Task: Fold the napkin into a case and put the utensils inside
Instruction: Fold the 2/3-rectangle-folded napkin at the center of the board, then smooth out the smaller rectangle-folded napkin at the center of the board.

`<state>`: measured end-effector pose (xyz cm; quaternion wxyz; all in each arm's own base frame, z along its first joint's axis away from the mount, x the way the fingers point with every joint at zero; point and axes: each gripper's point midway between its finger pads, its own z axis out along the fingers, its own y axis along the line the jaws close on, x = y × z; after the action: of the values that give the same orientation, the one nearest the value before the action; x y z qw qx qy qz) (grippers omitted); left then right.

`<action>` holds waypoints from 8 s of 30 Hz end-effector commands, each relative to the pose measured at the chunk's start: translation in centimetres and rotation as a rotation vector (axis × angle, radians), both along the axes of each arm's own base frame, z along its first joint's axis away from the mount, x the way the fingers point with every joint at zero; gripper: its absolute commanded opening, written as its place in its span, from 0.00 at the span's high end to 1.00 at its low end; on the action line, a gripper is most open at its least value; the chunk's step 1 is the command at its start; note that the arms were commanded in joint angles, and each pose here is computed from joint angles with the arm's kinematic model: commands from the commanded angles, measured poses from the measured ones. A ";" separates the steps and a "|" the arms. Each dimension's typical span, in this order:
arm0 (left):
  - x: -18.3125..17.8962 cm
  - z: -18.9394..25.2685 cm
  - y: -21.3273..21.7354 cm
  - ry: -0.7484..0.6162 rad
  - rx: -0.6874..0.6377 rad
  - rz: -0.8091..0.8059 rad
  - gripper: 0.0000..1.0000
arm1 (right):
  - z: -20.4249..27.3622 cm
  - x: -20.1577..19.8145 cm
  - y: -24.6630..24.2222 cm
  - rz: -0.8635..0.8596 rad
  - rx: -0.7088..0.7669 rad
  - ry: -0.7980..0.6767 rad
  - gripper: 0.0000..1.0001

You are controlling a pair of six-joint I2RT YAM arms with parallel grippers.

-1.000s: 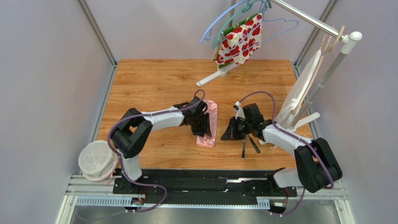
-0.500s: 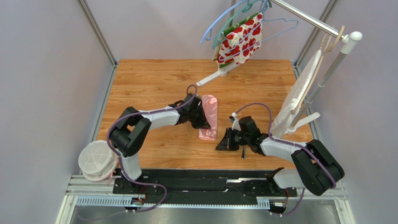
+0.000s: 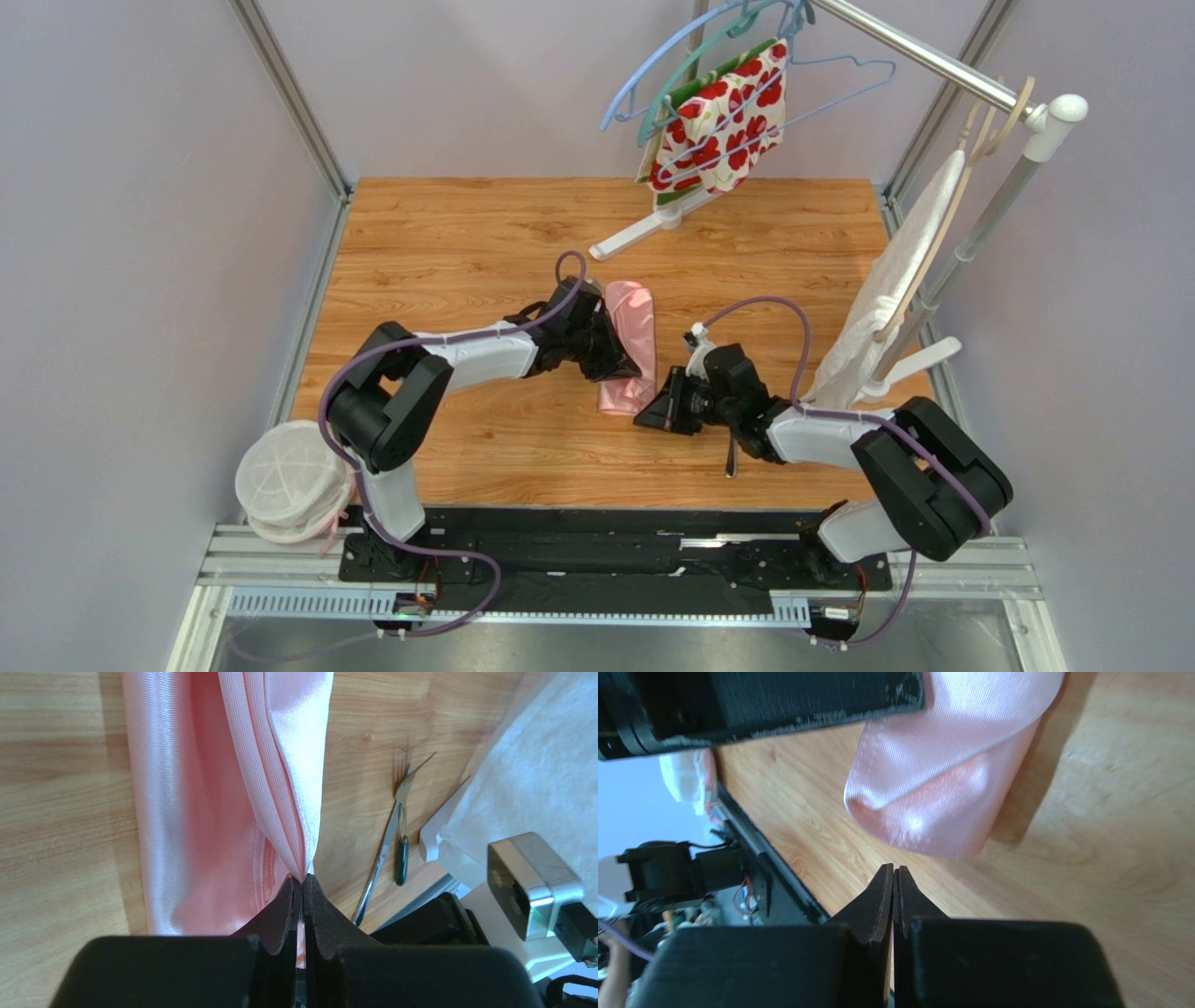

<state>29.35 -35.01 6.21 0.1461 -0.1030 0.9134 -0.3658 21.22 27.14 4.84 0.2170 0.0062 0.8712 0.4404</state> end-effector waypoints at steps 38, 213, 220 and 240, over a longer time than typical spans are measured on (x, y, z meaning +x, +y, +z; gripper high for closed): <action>2.8 4.1 -5.7 0.031 -0.214 -0.060 1.00 | 1.3 5.8 -3.7 -0.190 -0.168 -0.298 1.00; 7.2 3.6 4.0 -0.264 0.136 -0.278 0.87 | -2.0 4.8 -2.0 0.093 -0.123 0.138 1.00; 9.3 4.9 3.3 -0.222 0.086 -0.191 0.92 | -1.4 5.4 -1.7 0.098 -0.121 0.140 1.00; 13.6 -1.2 5.2 -0.121 0.185 -0.171 0.97 | -2.0 2.0 -3.4 0.118 -0.147 0.155 1.00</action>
<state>41.78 -30.43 2.93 0.1541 -0.0147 0.9405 -0.3025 24.60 24.48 2.26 0.1183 -0.0105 0.9114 0.3941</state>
